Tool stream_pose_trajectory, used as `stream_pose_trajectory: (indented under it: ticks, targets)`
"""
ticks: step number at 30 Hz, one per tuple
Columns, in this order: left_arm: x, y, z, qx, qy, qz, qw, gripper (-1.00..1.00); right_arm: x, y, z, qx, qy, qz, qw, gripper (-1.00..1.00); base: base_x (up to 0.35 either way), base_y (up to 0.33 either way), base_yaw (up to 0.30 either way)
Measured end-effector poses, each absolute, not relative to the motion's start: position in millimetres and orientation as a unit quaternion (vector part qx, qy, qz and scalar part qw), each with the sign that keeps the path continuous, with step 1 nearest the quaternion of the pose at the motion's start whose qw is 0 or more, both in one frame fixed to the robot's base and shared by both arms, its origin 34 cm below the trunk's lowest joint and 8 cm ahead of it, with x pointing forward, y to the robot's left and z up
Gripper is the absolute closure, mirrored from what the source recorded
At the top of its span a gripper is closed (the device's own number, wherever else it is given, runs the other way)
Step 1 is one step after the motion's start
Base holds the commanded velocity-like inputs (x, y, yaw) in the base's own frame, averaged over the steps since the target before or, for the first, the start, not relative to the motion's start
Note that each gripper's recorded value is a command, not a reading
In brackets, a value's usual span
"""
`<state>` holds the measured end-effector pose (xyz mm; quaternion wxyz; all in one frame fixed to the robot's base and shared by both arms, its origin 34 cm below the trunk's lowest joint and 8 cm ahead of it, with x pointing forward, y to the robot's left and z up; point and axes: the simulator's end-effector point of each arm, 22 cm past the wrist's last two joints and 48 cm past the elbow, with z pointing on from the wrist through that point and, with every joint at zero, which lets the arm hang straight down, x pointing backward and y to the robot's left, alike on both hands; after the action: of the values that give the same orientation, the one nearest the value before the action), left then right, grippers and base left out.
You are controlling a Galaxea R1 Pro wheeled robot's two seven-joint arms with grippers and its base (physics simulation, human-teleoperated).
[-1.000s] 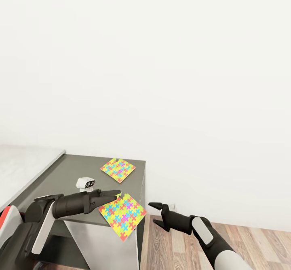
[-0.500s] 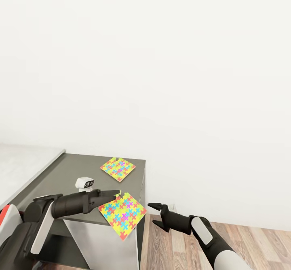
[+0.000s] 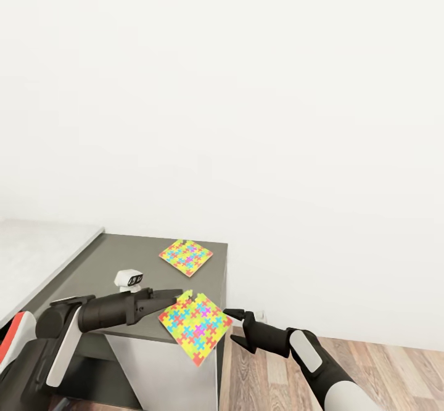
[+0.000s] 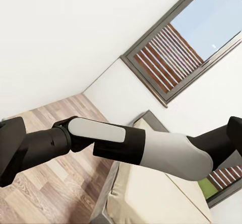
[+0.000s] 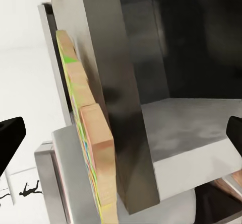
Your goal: Put all the toys in the child's room - the three board games (two on the bed and one on the table), the two jigsaw puzzles on the table, and the tennis ball on the table - inside the toy box on the table in the child's room.
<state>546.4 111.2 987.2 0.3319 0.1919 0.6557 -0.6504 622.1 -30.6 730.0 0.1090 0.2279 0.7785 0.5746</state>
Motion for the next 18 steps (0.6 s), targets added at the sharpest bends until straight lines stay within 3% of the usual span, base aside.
stream_pose_trajectory:
  ticks: [18]
  targets:
    - [546.5,111.7,987.1,0.192,0.656,-0.65,0.332,-1.0,622.0,-29.8,730.2,0.228,0.778,0.575,0.109,-1.0,0.0,0.008,0.0]
